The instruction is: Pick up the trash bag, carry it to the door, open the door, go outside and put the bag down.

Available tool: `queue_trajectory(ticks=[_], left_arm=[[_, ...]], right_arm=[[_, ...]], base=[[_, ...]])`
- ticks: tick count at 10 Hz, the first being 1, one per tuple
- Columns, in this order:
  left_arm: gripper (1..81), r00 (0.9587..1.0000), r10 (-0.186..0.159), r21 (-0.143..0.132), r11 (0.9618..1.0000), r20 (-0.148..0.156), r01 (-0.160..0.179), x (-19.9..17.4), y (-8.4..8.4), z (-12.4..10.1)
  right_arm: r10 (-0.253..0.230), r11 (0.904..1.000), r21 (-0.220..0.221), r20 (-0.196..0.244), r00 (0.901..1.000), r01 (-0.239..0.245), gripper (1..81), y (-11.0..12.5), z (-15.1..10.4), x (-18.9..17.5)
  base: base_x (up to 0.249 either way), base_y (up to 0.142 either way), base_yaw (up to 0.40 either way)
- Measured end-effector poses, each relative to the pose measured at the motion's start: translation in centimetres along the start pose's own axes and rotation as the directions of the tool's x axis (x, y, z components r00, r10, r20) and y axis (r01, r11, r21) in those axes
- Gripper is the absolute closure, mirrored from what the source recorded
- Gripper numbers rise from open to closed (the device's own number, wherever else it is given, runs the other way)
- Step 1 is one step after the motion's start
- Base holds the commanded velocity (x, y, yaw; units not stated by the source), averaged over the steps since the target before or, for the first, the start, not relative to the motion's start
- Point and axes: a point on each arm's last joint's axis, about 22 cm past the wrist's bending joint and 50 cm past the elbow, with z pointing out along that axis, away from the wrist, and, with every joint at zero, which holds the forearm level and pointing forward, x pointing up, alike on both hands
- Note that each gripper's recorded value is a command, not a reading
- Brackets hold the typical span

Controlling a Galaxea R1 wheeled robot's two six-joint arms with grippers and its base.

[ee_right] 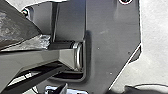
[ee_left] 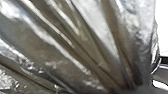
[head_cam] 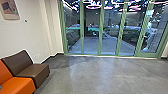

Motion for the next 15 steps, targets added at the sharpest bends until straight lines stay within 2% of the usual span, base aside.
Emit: queue_trajectory(ticks=[15], left_arm=[[81.1,1.0,0.0,0.0,1.0,0.0,0.0,-0.01,0.01,0.0]], right_arm=[[-0.002,1.0,0.002,0.002,1.0,0.002,1.0,-0.15,0.06,-0.2]], base=[[0.0,0.0,-0.347]])
